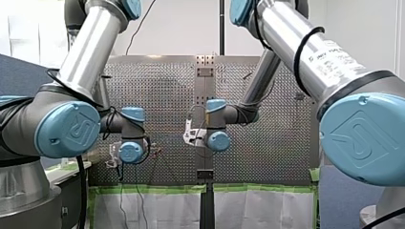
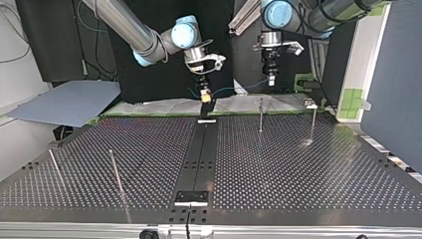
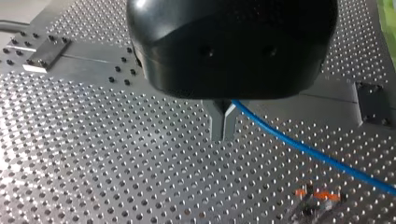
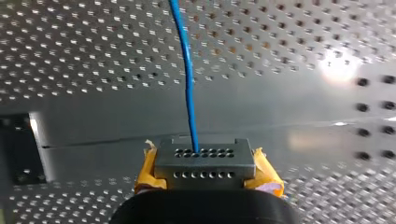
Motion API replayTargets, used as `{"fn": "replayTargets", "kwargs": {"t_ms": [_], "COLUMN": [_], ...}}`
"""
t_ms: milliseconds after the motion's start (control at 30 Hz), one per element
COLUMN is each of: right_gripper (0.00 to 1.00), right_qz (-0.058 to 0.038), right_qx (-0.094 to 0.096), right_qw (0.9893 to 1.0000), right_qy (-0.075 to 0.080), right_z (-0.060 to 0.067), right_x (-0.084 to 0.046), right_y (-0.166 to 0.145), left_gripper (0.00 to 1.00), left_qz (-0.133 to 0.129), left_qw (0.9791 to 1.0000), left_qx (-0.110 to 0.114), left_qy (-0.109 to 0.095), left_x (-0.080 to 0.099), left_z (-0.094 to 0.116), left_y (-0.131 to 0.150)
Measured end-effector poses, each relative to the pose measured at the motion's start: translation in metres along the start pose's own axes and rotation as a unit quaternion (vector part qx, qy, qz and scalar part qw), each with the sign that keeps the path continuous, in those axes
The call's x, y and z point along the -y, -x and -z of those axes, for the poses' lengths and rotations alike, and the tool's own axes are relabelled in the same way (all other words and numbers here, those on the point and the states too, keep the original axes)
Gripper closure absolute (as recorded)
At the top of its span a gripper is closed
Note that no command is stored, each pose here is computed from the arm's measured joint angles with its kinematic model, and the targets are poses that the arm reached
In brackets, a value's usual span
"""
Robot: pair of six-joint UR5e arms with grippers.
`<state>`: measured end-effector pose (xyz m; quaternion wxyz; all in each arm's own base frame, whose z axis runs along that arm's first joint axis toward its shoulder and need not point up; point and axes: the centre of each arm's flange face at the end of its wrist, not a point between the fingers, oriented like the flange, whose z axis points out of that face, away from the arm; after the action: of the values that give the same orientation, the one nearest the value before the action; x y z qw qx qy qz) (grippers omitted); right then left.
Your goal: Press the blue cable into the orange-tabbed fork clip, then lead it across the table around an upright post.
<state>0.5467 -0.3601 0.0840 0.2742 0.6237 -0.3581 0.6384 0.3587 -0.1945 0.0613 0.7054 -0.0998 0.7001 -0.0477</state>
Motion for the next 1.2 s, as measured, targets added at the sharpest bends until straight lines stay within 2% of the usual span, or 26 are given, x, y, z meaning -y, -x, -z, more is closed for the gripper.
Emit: {"fn": "replayTargets", "kwargs": {"t_ms": [233,400,567,733,833,1000,1200], "right_gripper": [1.00,1.00,1.00,1.00,1.00,1.00,1.00], "right_qz": [0.0022,0.0020,0.0048,0.0076,0.0088,0.0119,0.0185], "right_qx": [0.013,0.012,0.023,0.037,0.045,0.057,0.079], "right_qw": [0.9999,0.9999,0.9997,0.9993,0.9989,0.9982,0.9964], "right_qy": [-0.002,0.000,0.004,0.007,0.009,0.015,0.024], "right_z": [-0.017,-0.032,-0.045,-0.048,-0.047,-0.049,-0.051], "right_x": [0.005,0.002,-0.004,-0.009,-0.013,-0.025,-0.040], "right_y": [0.023,0.037,0.053,0.075,0.093,0.117,0.145], "left_gripper": [1.00,1.00,1.00,1.00,1.00,1.00,1.00], "left_qz": [0.026,0.039,0.030,0.006,-0.010,-0.037,-0.061], "left_qw": [0.9995,0.9986,0.9979,0.9967,0.9967,0.9971,0.9956], "left_qx": [0.017,0.024,0.010,-0.011,-0.027,-0.045,-0.061], "left_qy": [0.000,0.024,0.056,0.080,0.076,0.050,0.036], "left_x": [-0.013,-0.034,-0.058,-0.070,-0.072,-0.065,-0.061], "left_z": [-0.035,-0.062,-0.069,-0.064,-0.062,-0.072,-0.081], "left_y": [-0.007,-0.017,-0.032,-0.050,-0.062,-0.073,-0.075]}}
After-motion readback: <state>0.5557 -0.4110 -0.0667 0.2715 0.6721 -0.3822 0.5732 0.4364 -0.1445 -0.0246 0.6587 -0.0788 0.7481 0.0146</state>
